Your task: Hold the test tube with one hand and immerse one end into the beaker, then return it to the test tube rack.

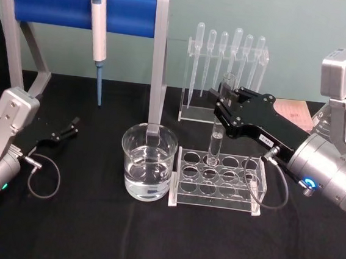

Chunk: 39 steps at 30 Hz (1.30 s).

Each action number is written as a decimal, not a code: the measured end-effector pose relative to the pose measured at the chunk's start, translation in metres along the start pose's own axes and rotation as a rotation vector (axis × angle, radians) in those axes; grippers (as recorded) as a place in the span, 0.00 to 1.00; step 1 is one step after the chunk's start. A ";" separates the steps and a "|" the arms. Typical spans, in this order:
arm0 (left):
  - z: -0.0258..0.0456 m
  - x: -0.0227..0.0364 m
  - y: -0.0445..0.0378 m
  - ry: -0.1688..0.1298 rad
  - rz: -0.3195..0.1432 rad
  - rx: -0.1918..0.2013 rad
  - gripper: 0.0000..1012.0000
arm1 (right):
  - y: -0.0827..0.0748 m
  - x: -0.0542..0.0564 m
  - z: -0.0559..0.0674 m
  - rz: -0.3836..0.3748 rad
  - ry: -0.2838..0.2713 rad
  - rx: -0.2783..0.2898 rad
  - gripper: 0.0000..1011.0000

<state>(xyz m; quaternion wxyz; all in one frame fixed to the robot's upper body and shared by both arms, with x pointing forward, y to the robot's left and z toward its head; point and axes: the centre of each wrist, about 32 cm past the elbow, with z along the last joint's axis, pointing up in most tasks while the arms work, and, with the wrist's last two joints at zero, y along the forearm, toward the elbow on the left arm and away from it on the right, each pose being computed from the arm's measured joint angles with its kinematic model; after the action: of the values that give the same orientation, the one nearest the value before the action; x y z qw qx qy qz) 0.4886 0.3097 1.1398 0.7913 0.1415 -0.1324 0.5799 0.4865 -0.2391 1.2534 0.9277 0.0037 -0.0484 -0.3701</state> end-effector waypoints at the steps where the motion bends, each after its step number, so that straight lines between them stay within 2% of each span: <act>1: 0.0000 0.0000 0.0000 0.000 0.000 0.000 0.99 | 0.000 0.000 0.000 0.000 0.000 0.000 0.22; 29: 0.0000 0.0000 0.0000 0.000 0.000 0.000 0.99 | 0.000 0.000 0.000 0.000 0.000 0.000 0.22; 34: 0.0000 0.0000 0.0000 0.000 0.000 0.000 0.99 | 0.000 -0.006 0.011 0.000 -0.031 0.001 0.22; 39: 0.0000 0.0000 0.0000 0.000 0.000 0.000 0.99 | 0.012 -0.010 0.022 0.022 -0.054 0.009 0.22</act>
<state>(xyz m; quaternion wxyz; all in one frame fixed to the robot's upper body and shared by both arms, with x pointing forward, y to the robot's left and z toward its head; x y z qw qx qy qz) 0.4886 0.3097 1.1398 0.7913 0.1415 -0.1325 0.5799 0.4854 -0.2225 1.2748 0.9301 -0.0025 -0.0751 -0.3595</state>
